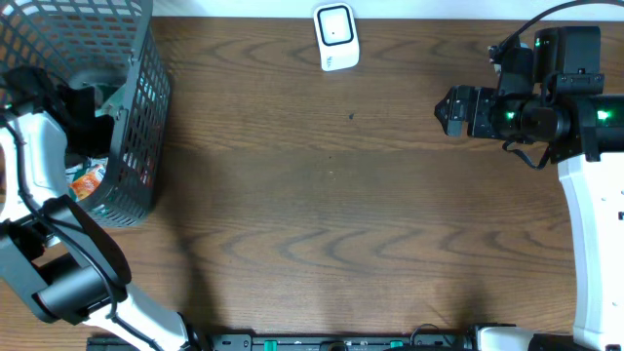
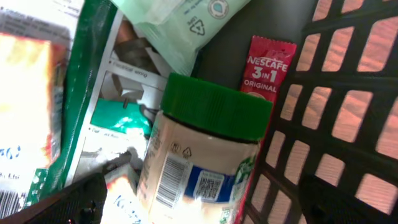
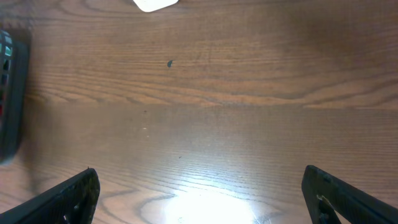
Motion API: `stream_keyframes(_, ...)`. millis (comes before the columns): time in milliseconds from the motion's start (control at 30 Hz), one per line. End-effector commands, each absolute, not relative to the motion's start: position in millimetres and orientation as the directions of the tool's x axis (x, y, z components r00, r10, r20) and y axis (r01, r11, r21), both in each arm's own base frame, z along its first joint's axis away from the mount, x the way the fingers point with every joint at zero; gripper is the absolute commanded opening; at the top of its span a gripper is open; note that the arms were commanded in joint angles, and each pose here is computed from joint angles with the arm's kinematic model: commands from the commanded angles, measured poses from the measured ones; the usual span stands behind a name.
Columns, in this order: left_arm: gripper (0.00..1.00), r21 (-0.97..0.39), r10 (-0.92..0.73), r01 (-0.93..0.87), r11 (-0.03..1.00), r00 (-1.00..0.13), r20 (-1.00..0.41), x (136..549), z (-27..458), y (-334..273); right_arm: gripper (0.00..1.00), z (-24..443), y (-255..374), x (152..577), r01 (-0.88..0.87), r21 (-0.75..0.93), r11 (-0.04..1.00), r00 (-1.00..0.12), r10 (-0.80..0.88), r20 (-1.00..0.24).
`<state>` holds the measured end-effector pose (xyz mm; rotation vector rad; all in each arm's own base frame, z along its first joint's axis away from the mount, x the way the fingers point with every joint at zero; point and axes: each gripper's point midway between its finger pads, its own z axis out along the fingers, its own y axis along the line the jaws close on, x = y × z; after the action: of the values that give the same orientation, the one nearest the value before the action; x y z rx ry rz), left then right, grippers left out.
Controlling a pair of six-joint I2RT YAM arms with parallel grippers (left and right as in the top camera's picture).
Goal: Scan the item barcode
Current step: 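Grasp the green-capped jar in the basket with the left gripper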
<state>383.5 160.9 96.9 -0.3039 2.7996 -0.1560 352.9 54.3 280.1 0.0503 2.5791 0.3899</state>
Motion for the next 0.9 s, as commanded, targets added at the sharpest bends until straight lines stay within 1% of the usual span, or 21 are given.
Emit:
stream_keyframes(0,0.98,-0.082,-0.180,-0.163,0.983,-0.938,-0.295,381,89,166,0.99,286,56,355,-0.062,0.284,0.957,-0.853,0.097,-0.512)
stream_keyframes(167,0.99,-0.087,-0.183,-0.164,0.983,-0.941,-0.283,381,79,166,0.99,286,56,355,-0.062,0.284,0.957,-0.853,0.097,-0.512)
stream_keyframes(433,1.00,-0.111,-0.196,-0.175,0.978,-0.958,-0.210,378,49,164,0.99,286,56,355,-0.062,0.284,0.957,-0.853,0.097,-0.512)
stream_keyframes(467,0.98,-0.112,-0.196,-0.176,0.978,-0.958,-0.208,378,47,164,0.99,286,56,355,-0.062,0.284,0.957,-0.853,0.097,-0.512)
stream_keyframes(533,0.91,-0.111,-0.196,-0.175,0.978,-0.958,-0.212,379,47,165,0.99,286,56,355,-0.062,0.284,0.957,-0.853,0.097,-0.512)
stream_keyframes(567,0.84,-0.108,-0.195,-0.175,0.979,-0.956,-0.219,380,49,166,0.99,286,56,355,-0.062,0.284,0.957,-0.853,0.097,-0.512)
stream_keyframes(600,0.81,-0.107,-0.195,-0.175,0.979,-0.955,-0.222,380,49,166,0.99,286,56,355,-0.062,0.284,0.957,-0.853,0.097,-0.512)
stream_keyframes(667,0.69,-0.106,-0.195,-0.174,0.979,-0.954,-0.228,381,50,167,0.99,286,56,355,-0.062,0.284,0.957,-0.853,0.097,-0.512)
stream_keyframes(733,0.60,-0.104,-0.194,-0.174,0.979,-0.953,-0.233,382,52,167,0.99,286,56,355,-0.062,0.284,0.957,-0.853,0.097,-0.512)
stream_keyframes(767,0.57,-0.103,-0.194,-0.174,0.979,-0.952,-0.238,383,54,167,0.99,286,56,355,-0.062,0.284,0.957,-0.853,0.097,-0.512)
stream_keyframes(867,0.55,-0.093,-0.190,-0.171,0.981,-0.944,-0.269,388,66,170,0.99,286,56,355,-0.063,0.284,0.957,-0.853,0.096,-0.512)
